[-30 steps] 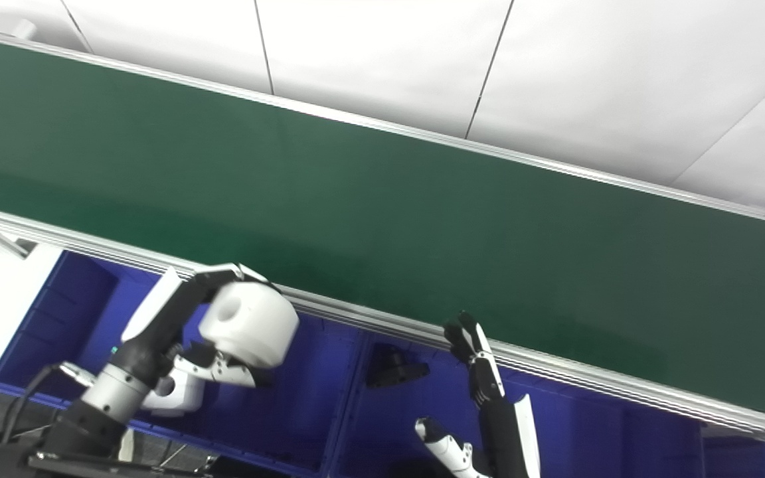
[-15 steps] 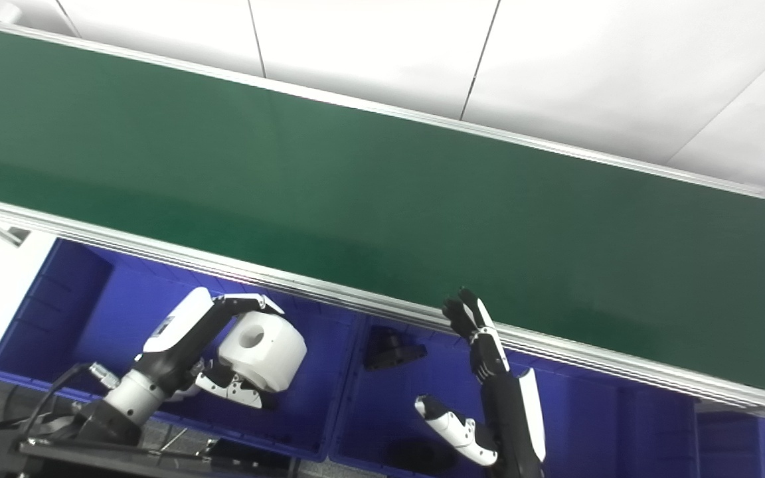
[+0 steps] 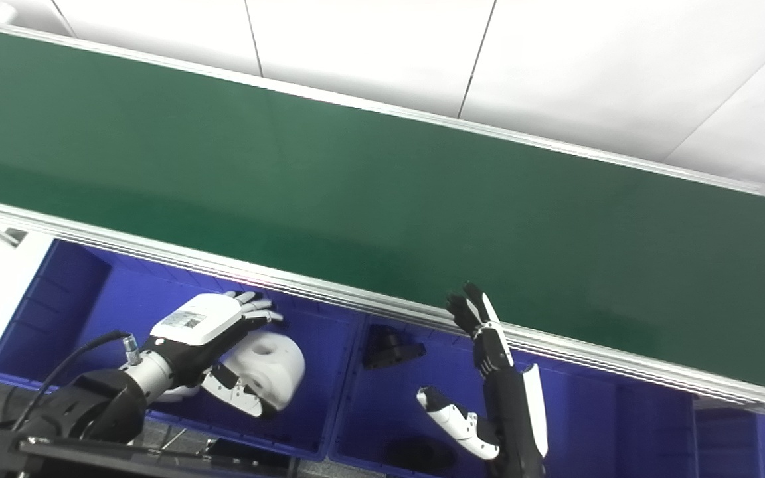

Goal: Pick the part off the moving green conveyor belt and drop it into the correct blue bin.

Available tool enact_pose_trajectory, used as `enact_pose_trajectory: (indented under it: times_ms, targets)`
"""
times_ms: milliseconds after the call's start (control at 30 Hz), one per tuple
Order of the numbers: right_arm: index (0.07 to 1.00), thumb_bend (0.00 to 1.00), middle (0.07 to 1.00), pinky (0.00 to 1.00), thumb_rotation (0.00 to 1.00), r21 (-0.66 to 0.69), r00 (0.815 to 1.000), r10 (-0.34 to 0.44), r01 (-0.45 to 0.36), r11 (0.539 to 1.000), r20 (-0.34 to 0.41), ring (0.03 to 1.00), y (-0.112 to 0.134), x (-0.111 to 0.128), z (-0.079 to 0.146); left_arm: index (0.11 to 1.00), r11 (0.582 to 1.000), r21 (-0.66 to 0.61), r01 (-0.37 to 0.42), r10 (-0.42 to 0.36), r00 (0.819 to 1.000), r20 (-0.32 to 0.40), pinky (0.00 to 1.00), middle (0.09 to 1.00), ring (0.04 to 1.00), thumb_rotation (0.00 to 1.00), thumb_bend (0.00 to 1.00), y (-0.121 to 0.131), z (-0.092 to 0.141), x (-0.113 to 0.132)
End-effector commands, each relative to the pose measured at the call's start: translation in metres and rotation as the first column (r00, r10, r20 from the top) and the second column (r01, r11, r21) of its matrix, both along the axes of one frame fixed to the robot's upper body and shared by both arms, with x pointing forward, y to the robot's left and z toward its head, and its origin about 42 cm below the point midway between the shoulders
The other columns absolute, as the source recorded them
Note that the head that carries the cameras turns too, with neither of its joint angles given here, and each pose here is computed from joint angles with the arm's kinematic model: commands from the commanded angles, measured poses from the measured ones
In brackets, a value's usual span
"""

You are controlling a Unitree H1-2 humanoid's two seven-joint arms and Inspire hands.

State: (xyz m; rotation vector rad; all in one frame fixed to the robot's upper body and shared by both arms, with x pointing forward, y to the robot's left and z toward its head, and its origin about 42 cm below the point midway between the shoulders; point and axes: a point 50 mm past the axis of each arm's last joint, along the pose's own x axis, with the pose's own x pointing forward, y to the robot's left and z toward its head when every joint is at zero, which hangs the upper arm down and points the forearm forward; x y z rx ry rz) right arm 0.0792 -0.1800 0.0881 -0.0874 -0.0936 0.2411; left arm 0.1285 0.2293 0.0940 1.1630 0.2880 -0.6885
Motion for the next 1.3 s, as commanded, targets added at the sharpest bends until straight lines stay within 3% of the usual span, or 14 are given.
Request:
enact_pose_trajectory:
  times_ms: [0, 100, 233, 267, 300, 367, 433, 567, 767, 833, 1033, 1267]
  targets:
    - [0.943, 0.68, 0.887, 0.9, 0.63, 0.005, 0.999, 0.003, -0.003, 1.0, 0.047, 0.888, 0.002, -0.005, 0.011, 0.934, 0.998, -0.068, -0.018, 0.019, 1.0, 0.024, 1.0, 1.0, 1.0, 0.88, 0.83, 0.002, 0.012, -0.004]
    - [0.951, 0.7, 0.912, 0.9, 0.66, -0.026, 1.0, 0.013, -0.012, 1.0, 0.026, 0.906, 0.004, -0.01, 0.011, 0.944, 0.973, -0.228, -0.032, 0.039, 0.999, 0.028, 1.0, 1.0, 1.0, 0.87, 0.83, 0.001, 0.018, -0.009]
    - [0.948, 0.68, 0.934, 0.88, 0.67, -0.054, 1.0, 0.008, -0.008, 0.998, 0.007, 0.912, 0.011, -0.016, 0.014, 0.946, 0.862, -0.502, -0.062, 0.073, 0.997, 0.002, 1.0, 0.998, 0.997, 0.82, 0.85, -0.001, 0.019, -0.014]
    - [0.948, 0.68, 0.935, 0.88, 0.67, -0.06, 1.0, 0.009, -0.009, 0.998, 0.0, 0.912, 0.015, -0.017, 0.013, 0.947, 0.798, -0.599, -0.065, 0.078, 0.997, -0.004, 1.0, 1.0, 0.998, 0.82, 0.85, -0.003, 0.017, -0.016]
    - [0.953, 0.69, 0.942, 0.89, 0.68, -0.063, 1.0, 0.009, -0.009, 0.998, -0.004, 0.917, 0.017, -0.018, 0.013, 0.937, 0.748, -0.66, -0.067, 0.085, 0.996, -0.005, 0.92, 0.978, 0.971, 0.78, 0.83, -0.003, 0.016, -0.017]
    - [0.962, 0.7, 0.955, 0.89, 0.7, -0.085, 1.0, 0.015, -0.016, 0.996, -0.011, 0.926, 0.023, -0.019, 0.012, 0.939, 0.642, -0.766, -0.044, 0.082, 0.997, 0.011, 0.91, 0.967, 0.96, 0.79, 0.82, -0.005, 0.012, -0.018]
    - [0.965, 0.7, 0.962, 0.89, 0.71, -0.098, 1.0, 0.017, -0.019, 0.995, -0.019, 0.929, 0.03, -0.022, 0.012, 0.943, 0.594, -0.804, -0.024, 0.069, 0.997, 0.021, 0.92, 0.967, 0.961, 0.8, 0.81, -0.004, 0.01, -0.018]
    - [0.978, 0.71, 0.99, 0.92, 0.72, -0.117, 0.999, 0.017, -0.022, 0.993, -0.043, 0.959, 0.046, -0.025, 0.011, 0.958, 0.54, -0.842, -0.006, 0.059, 0.998, 0.03, 0.95, 0.977, 0.973, 0.81, 0.82, 0.003, 0.007, -0.018]
    - [1.0, 0.7, 1.0, 0.95, 0.68, -0.13, 0.997, 0.007, -0.017, 0.991, -0.082, 0.994, 0.059, -0.024, 0.009, 0.94, 0.401, -0.916, -0.019, 0.08, 0.997, 0.014, 0.88, 0.951, 0.92, 0.73, 0.77, 0.016, -0.012, -0.008]
    - [1.0, 0.69, 1.0, 0.95, 0.67, -0.13, 0.996, 0.005, -0.016, 0.991, -0.087, 0.996, 0.063, -0.023, 0.009, 0.941, 0.389, -0.921, -0.027, 0.074, 0.997, 0.002, 0.88, 0.952, 0.919, 0.73, 0.75, 0.019, -0.017, -0.006]
    - [1.0, 0.69, 1.0, 0.97, 0.65, -0.133, 0.995, 0.006, -0.019, 0.991, -0.1, 1.0, 0.069, -0.017, 0.006, 0.968, 0.408, -0.913, -0.031, 0.049, 0.999, -0.012, 0.89, 0.978, 0.945, 0.81, 0.71, 0.025, -0.024, 0.0]
    - [1.0, 0.7, 1.0, 0.96, 0.67, -0.151, 0.994, 0.0, -0.017, 0.988, -0.111, 0.995, 0.068, -0.015, 0.002, 0.971, 0.482, -0.876, -0.004, 0.051, 0.998, 0.023, 0.96, 0.995, 0.986, 0.86, 0.69, 0.025, -0.024, 0.004]
